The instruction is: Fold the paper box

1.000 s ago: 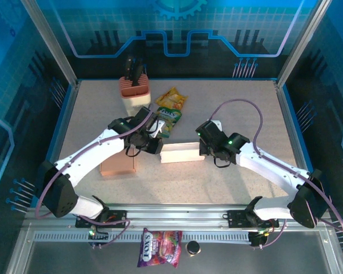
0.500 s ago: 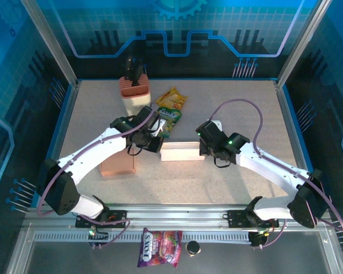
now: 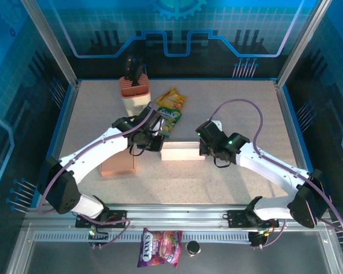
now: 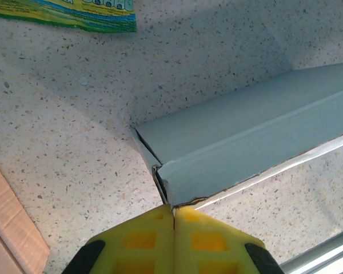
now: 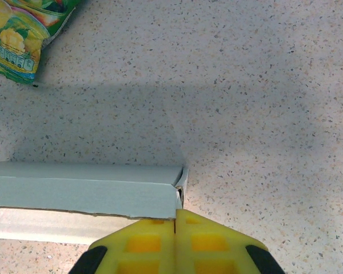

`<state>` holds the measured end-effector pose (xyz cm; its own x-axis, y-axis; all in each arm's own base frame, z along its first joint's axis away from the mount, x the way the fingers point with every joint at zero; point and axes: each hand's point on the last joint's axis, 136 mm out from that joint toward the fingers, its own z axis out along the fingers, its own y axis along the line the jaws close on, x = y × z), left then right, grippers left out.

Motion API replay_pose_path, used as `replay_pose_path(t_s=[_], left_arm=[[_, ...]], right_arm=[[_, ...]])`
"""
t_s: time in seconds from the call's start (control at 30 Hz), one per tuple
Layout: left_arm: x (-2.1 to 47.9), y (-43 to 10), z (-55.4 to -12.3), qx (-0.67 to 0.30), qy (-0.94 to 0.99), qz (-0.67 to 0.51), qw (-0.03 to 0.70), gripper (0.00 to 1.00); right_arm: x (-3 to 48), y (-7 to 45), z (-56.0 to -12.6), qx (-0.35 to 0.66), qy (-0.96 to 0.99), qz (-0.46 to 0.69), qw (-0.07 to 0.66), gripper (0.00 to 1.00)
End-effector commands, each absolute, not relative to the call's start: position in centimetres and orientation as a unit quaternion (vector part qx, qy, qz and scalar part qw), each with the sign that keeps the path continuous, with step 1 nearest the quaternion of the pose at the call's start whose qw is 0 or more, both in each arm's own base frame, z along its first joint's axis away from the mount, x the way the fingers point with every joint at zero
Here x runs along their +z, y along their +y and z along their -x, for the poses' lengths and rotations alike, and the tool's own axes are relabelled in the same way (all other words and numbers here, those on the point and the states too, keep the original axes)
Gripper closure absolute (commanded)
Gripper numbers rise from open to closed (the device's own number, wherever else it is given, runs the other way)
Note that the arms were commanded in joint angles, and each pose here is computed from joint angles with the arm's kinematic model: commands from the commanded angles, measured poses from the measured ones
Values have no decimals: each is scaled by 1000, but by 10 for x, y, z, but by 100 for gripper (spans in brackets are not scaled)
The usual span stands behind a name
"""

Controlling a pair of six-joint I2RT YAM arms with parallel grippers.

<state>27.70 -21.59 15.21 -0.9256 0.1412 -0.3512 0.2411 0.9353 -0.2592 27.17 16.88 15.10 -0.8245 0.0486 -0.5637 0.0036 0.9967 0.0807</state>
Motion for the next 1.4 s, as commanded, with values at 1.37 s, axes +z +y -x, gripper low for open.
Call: replay_pose_path(t_s=[1.37], left_arm=[[146, -211, -295, -118, 965, -91, 215, 100]], right_arm=[[146, 166, -262, 31, 961, -16, 276, 100]])
